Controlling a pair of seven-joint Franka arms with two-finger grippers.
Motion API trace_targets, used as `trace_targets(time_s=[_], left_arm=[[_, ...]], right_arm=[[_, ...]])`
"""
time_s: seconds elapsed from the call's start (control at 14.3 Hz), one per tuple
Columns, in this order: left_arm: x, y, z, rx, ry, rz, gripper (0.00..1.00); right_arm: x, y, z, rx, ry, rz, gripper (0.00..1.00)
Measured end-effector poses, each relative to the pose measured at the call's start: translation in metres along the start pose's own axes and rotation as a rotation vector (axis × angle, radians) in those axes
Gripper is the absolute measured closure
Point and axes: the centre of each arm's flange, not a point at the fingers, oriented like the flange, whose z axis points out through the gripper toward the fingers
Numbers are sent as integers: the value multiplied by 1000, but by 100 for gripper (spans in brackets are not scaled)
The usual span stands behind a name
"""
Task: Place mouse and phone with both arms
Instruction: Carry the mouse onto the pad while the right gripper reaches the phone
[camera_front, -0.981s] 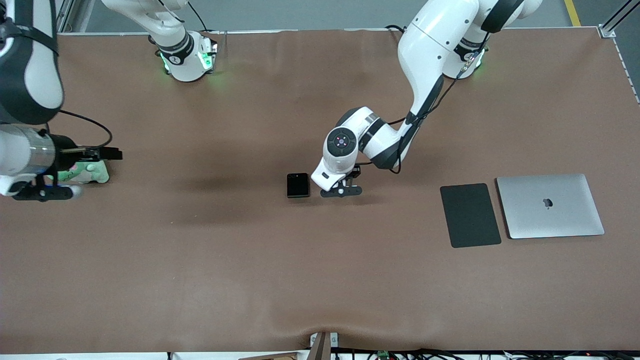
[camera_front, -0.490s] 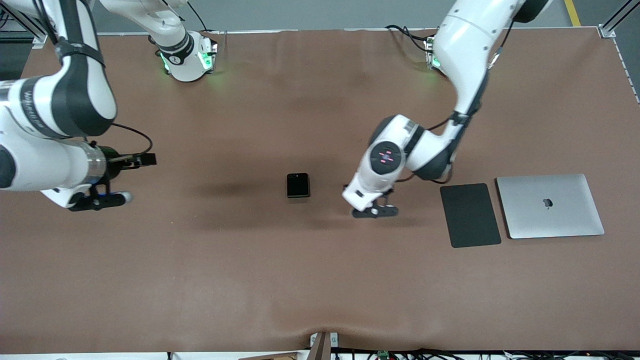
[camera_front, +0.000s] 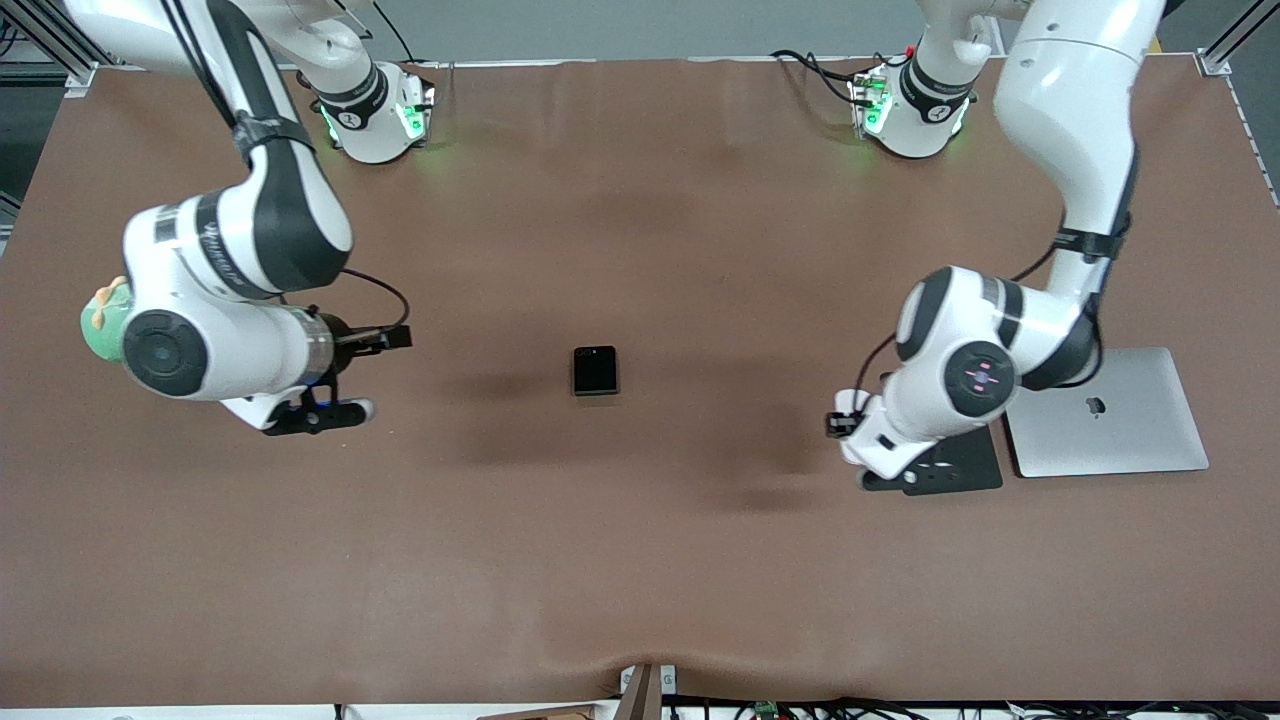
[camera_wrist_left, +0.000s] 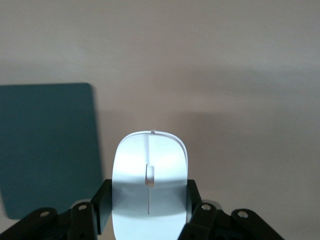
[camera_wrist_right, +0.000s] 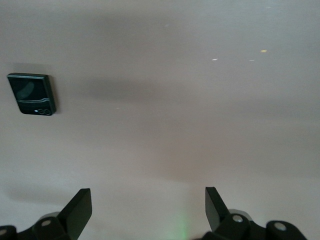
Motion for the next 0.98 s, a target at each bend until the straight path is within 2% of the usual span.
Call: trace_targets(time_s=[0.28, 0.42, 0.7, 0.98], left_arm=[[13, -74, 11, 2, -25, -30, 38], [11, -96, 23, 39, -34, -34, 38], [5, -118, 55, 63, -23, -37, 38], [-5, -119, 88, 48, -3, -33, 38]], right_arm=[[12, -28, 22, 8, 14, -29, 0], [18, -43, 34, 10, 38, -25, 0], [27, -77, 69, 12, 73, 6, 0], [40, -113, 107, 68, 90, 14, 0]])
